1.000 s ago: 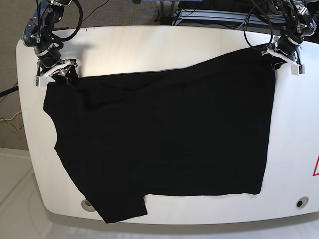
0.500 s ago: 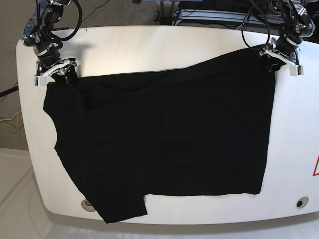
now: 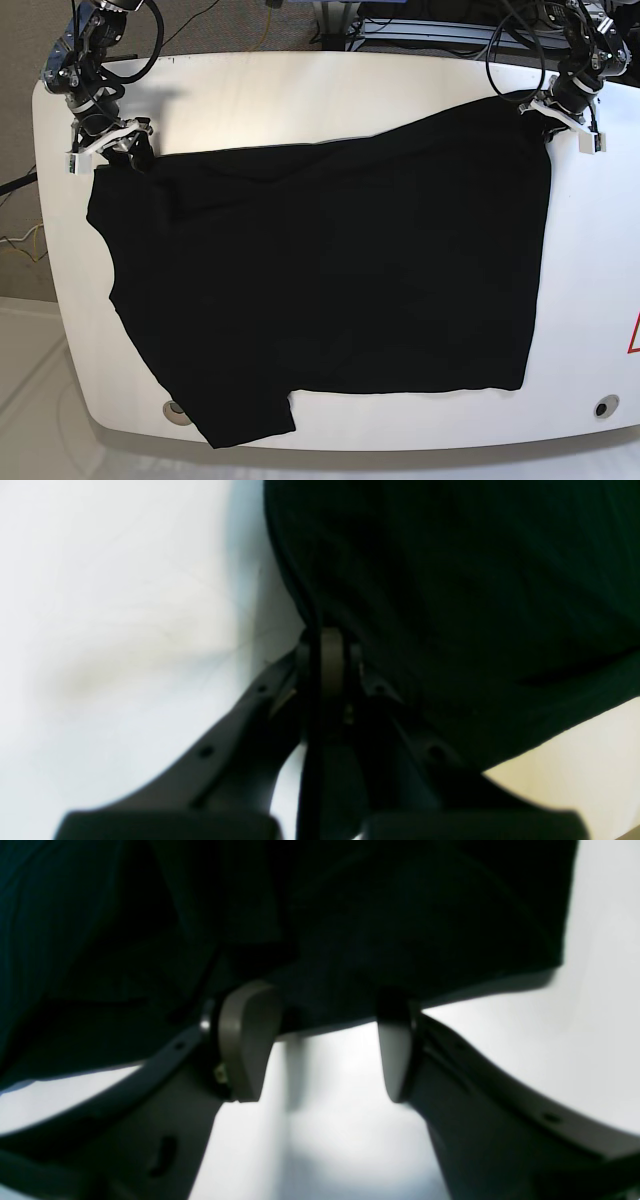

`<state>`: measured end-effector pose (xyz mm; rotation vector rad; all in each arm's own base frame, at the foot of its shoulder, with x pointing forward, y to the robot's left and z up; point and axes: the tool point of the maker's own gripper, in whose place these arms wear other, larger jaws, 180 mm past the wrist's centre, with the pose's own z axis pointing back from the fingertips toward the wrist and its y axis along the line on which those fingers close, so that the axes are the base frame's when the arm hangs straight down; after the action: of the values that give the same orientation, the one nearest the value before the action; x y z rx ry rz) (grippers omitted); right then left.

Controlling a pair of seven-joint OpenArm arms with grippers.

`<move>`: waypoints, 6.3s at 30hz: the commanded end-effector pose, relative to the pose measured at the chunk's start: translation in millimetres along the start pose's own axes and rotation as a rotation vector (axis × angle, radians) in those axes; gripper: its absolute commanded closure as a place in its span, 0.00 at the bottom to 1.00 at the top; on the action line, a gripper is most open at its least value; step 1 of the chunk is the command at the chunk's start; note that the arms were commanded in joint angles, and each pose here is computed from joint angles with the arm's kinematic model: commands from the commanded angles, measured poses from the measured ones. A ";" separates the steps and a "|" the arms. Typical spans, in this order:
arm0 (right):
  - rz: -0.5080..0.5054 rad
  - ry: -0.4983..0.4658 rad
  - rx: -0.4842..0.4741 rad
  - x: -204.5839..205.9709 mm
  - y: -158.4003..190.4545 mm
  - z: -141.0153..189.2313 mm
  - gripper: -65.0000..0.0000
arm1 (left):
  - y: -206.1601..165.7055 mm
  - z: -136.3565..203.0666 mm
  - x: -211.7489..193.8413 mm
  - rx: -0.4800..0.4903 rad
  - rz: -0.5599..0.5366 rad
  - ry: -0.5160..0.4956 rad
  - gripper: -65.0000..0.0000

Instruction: Fold the T-shirt properly

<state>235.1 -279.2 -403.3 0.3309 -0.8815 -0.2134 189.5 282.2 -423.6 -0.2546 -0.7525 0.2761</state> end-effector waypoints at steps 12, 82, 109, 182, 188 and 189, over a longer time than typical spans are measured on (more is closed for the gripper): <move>-0.011 -0.003 -0.012 4.1 -11.6 -5.0 0.49 | 6.2 8.0 3.1 0.036 -0.063 0.031 1.00; 0.002 0.005 -0.127 6.3 -32.8 50.2 1.00 | 10.4 29.0 -0.8 0.056 -0.108 0.043 1.00; -0.063 -0.113 -0.212 7.5 -61.5 104.4 1.00 | 7.8 44.8 0.2 0.056 -0.130 0.030 1.00; 0.105 -0.081 -0.171 43.5 -29.4 88.1 0.78 | -21.7 46.3 7.5 -0.002 -0.238 0.026 1.00; 0.011 -0.128 -0.081 37.2 -0.9 67.9 0.78 | -37.5 30.3 25.7 -0.036 -0.215 -0.021 0.99; 0.006 -0.130 -0.078 36.2 -0.1 68.8 0.78 | -36.7 30.3 24.8 -0.036 -0.214 -0.013 0.99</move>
<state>195.9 -311.6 -351.4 0.2042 -0.9252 -0.2706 175.5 260.6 -390.1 -0.1830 -0.7275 0.0851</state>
